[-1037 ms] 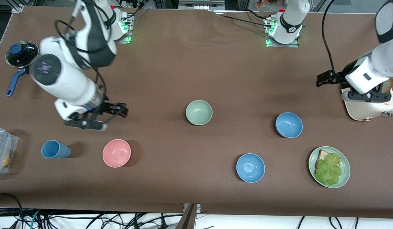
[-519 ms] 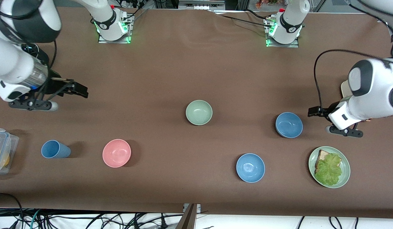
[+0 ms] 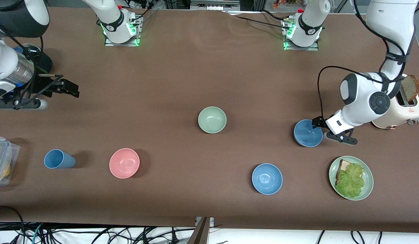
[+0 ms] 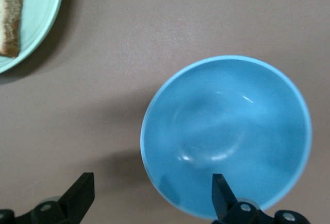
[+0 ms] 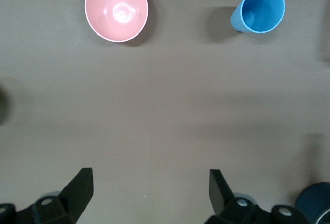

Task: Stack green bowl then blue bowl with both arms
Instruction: 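Close the left gripper on the rim of the light blue bowl, then carry the blue bowl with the left gripper over the green bowl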

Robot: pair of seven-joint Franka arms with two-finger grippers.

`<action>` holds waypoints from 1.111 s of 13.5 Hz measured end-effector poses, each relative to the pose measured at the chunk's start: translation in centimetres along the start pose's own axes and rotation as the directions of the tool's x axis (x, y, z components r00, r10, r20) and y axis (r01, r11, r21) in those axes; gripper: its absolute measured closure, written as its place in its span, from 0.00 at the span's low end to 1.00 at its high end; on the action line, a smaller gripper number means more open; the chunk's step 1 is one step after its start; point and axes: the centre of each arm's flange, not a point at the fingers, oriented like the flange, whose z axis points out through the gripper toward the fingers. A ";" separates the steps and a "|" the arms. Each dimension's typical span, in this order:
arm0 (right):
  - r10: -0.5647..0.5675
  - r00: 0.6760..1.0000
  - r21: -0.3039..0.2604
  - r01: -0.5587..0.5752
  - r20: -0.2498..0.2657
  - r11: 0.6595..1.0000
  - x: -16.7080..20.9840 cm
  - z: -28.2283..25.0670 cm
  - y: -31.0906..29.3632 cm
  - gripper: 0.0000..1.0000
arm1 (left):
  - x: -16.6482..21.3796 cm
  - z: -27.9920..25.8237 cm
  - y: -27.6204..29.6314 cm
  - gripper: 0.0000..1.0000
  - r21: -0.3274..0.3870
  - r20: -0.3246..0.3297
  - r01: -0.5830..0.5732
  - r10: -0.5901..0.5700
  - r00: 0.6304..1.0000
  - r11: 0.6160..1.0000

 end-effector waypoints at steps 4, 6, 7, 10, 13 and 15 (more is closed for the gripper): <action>-0.007 1.000 -0.001 0.007 -0.003 1.000 -0.1 -0.2 -0.4 0.00 | 0.1 1.7 -0.1 0.25 0.001 0.001 -0.011 0.011 1.000 1.000; -0.007 1.000 0.000 0.007 -0.008 1.000 -0.1 -0.3 -0.4 0.00 | 0.3 1.4 -0.2 0.49 0.003 -0.005 -0.012 0.012 1.000 1.000; -0.008 1.000 0.000 0.008 -0.012 1.000 -0.1 -0.5 -0.4 0.00 | 0.3 1.3 -0.2 0.59 0.004 -0.007 -0.012 0.012 1.000 1.000; -0.009 1.000 0.000 0.009 -0.019 1.000 -0.1 -0.9 -0.5 0.00 | 0.6 1.0 -0.3 0.88 0.006 -0.014 -0.013 0.013 1.000 1.000; -0.010 0.999 0.000 0.010 -0.033 1.000 0.0 -1.5 -0.5 0.00 | 1.7 -1.2 0.2 0.95 -0.005 0.014 -0.027 0.027 1.000 1.000; -0.011 0.999 0.001 0.011 -0.046 1.000 0.0 -2.1 -0.5 0.00 | 3.4 -4.9 2.0 0.95 -0.028 0.068 -0.059 0.061 0.996 0.998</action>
